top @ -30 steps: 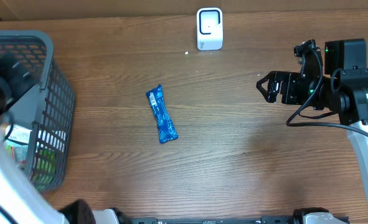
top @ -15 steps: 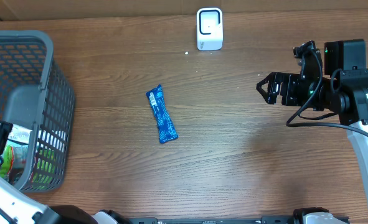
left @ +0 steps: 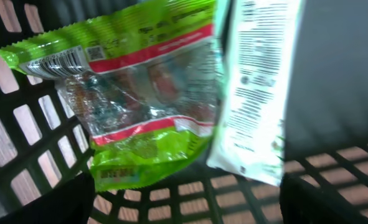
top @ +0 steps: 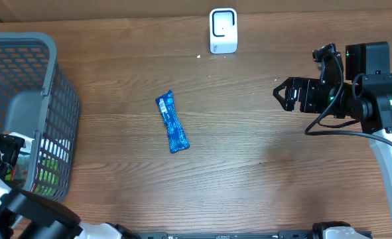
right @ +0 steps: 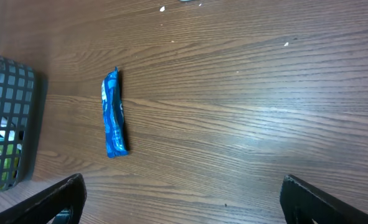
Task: Scan the item barcode
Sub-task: 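Reach the left gripper into the basket and grasp the green snack bag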
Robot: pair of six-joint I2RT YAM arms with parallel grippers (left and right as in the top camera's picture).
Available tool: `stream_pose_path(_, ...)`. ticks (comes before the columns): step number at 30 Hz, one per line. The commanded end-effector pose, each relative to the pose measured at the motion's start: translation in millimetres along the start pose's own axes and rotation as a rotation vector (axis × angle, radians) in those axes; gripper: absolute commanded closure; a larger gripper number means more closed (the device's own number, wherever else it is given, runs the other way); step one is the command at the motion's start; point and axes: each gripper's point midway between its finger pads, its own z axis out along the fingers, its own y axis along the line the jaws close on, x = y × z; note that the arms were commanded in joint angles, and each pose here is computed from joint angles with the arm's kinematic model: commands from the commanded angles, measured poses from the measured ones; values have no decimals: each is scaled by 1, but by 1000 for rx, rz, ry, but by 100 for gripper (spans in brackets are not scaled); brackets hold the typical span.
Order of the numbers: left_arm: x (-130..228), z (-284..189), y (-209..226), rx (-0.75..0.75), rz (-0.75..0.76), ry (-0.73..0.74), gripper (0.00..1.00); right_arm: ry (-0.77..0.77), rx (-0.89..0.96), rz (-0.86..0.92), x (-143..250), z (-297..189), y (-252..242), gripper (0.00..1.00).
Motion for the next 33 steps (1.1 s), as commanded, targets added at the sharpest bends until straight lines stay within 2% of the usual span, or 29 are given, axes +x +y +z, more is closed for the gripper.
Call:
stream_pose_path(1, -6, 15, 12, -82, -46, 2, 15, -16, 0, -17, -4, -3, 3, 0)
stream_pose_path(13, -18, 69, 24, -203, -77, 53, 19, -20, 0, -18, -5, -2, 3, 0)
stream_pose_path(18, -12, 95, 22, -225, -60, 92, 26, -19, 0, -18, -5, -2, 3, 0)
stream_pose_path(24, 0, 120, 27, -238, -50, 105, 30, -8, 2, -13, -4, 1, 1, 0)
stream_pose_path(26, 6, 128, 30, -241, -49, 109, 37, -6, 3, -12, -4, 2, 1, 0)
stream_pose_path(27, 8, 131, 31, -243, -48, 112, 44, -6, 3, -12, -4, 2, 1, 0)
stream_pose_path(30, 13, 136, 33, -247, -44, 121, 91, -7, 2, -13, -4, 2, 1, 0)
stream_pose_path(31, 13, 136, 34, -247, -44, 121, 96, -7, 2, -12, -4, 2, 1, 0)
stream_pose_path(33, 13, 135, 33, -246, -44, 122, 96, -7, 2, -12, -4, 2, 1, 0)
